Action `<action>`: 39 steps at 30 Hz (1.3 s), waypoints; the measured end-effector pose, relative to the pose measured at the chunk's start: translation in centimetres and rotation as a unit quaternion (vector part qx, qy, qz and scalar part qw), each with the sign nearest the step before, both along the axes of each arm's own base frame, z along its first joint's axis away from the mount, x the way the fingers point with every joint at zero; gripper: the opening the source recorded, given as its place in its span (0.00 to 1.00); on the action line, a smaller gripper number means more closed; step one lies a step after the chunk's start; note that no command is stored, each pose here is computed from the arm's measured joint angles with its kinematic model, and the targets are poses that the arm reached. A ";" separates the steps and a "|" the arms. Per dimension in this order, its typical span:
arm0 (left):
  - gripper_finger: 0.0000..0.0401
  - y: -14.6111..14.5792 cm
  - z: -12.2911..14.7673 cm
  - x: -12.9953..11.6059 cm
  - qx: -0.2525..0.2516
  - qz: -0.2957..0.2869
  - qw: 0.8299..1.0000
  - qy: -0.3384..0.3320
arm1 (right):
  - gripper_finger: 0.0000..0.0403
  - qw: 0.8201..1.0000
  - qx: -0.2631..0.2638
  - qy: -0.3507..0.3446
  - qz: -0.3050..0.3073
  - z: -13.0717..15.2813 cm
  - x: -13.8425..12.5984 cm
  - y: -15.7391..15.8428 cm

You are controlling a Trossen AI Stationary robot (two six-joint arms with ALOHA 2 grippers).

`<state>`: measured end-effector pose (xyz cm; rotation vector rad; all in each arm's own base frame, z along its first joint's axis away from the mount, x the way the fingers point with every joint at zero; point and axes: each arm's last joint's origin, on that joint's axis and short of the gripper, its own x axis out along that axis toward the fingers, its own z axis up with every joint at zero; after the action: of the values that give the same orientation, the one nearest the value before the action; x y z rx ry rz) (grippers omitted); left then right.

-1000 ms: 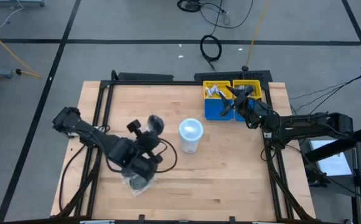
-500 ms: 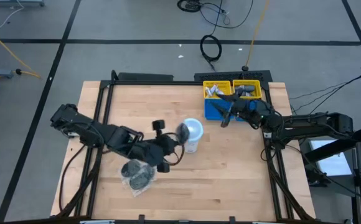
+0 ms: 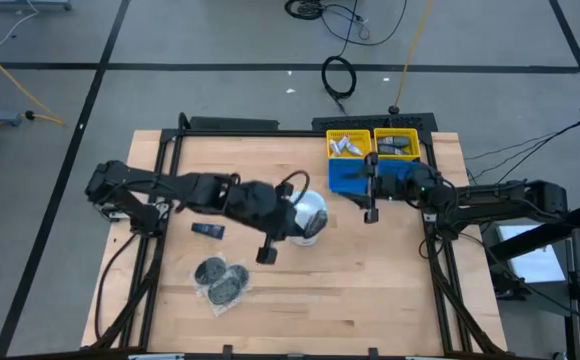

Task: Pick & Place Travel size toiletries
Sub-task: Put the black hair brush into the left blue bin

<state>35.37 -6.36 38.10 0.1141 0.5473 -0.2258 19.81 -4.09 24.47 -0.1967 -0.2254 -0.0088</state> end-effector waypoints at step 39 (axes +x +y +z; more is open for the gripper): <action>0.00 5.4 -1.8 4.1 -0.100 -0.092 0.988 -0.072 | 0.27 0.991 -0.009 -0.034 0.131 0.6 0.2 4.9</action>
<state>39.49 -0.93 36.27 -0.0139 0.3679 -0.4482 20.03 0.85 25.10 -0.1840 -0.3188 0.2473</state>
